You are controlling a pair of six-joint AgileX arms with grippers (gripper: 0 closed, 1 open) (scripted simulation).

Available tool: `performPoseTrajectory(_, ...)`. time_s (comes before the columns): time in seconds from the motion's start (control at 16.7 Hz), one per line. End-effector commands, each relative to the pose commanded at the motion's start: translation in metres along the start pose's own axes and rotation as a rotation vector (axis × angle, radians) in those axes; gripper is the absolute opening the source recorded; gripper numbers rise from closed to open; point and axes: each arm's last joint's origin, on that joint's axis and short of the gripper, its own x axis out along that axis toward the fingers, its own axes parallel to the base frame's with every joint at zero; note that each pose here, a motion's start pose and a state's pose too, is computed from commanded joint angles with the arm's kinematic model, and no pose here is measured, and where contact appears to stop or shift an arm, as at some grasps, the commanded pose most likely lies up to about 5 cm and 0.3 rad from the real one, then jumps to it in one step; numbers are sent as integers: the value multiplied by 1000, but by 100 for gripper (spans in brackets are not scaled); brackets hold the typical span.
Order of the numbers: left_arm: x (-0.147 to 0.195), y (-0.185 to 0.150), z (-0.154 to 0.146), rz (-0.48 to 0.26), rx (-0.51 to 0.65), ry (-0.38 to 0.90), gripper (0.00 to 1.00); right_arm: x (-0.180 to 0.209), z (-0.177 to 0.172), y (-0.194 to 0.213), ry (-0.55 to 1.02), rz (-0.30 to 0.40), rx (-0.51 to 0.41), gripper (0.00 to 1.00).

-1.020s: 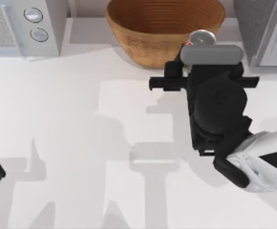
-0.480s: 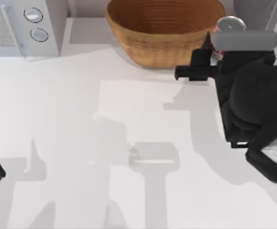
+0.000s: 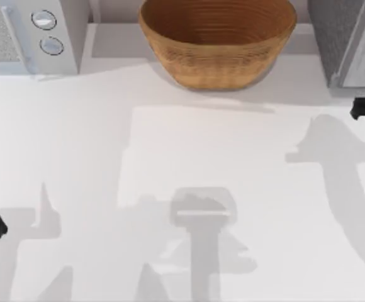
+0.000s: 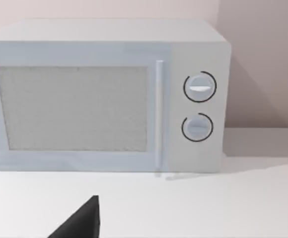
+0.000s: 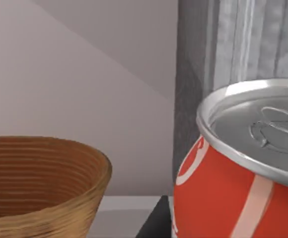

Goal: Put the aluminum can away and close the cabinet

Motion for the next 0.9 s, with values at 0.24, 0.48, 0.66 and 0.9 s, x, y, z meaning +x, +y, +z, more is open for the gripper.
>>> performPoseTrajectory(0.24, 0, 0, 0, 0, 0, 0, 100, -46, -11, -43, 2, 1, 0, 0)
performPoseTrajectory(0.48, 0, 0, 0, 0, 0, 0, 100, -80, -38, -66, 4, 4, 2, 0)
performPoseTrajectory(0.66, 0, 0, 0, 0, 0, 0, 100, -94, -58, -74, 4, 6, 3, 0)
performPoseTrajectory(0.9, 0, 0, 0, 0, 0, 0, 100, -100, -74, -79, 4, 8, 4, 0)
